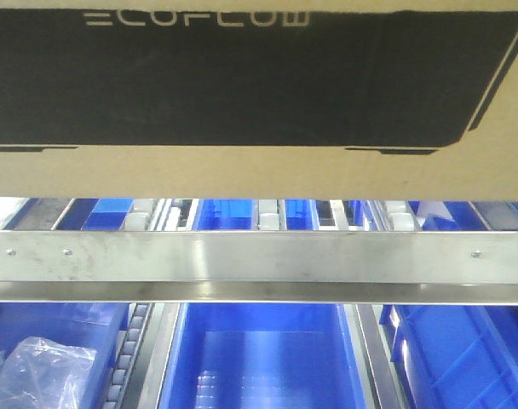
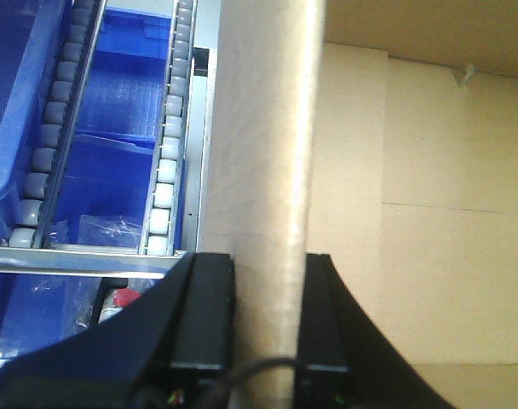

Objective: Grab box from left shelf to table start
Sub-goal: 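Lift the box with both grippers and pull it off the shelf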

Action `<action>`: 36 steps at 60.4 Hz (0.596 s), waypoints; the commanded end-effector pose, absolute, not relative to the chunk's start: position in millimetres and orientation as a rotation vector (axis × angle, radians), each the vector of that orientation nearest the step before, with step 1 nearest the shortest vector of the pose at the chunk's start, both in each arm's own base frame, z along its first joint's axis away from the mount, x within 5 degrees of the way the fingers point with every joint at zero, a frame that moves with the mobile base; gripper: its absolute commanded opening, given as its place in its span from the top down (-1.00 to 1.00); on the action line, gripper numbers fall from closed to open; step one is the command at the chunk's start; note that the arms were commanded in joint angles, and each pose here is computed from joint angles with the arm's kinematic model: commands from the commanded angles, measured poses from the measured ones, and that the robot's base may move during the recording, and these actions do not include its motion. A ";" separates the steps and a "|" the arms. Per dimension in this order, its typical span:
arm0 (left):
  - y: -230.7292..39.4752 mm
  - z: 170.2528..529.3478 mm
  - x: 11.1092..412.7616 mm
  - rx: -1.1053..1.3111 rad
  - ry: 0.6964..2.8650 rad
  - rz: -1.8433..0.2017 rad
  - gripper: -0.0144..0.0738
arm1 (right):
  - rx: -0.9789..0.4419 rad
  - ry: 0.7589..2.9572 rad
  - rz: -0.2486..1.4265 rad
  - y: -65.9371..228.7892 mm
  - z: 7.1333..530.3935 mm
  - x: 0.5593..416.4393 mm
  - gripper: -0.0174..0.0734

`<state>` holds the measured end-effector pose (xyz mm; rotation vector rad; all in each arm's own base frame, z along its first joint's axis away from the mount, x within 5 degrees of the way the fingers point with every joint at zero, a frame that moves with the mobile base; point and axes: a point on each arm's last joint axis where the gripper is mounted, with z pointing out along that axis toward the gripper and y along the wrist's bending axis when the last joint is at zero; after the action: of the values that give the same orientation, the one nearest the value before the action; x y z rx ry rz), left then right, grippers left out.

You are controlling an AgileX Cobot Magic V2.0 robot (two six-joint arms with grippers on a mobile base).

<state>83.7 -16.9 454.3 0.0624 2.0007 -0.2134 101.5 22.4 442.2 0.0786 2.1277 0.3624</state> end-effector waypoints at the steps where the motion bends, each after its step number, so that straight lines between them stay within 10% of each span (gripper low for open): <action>1: -15.4 484.8 74.3 0.030 1.750 -0.287 0.87 | 0.089 1.994 0.250 13.6 457.5 103.2 0.56; 36: -16.2 482.1 77.4 0.031 1.767 -0.284 0.87 | 0.088 2.006 0.250 13.6 456.5 102.7 0.56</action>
<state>84.3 -17.1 452.9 0.0628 2.0058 -0.2124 101.1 22.4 441.6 0.0780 2.1353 0.3620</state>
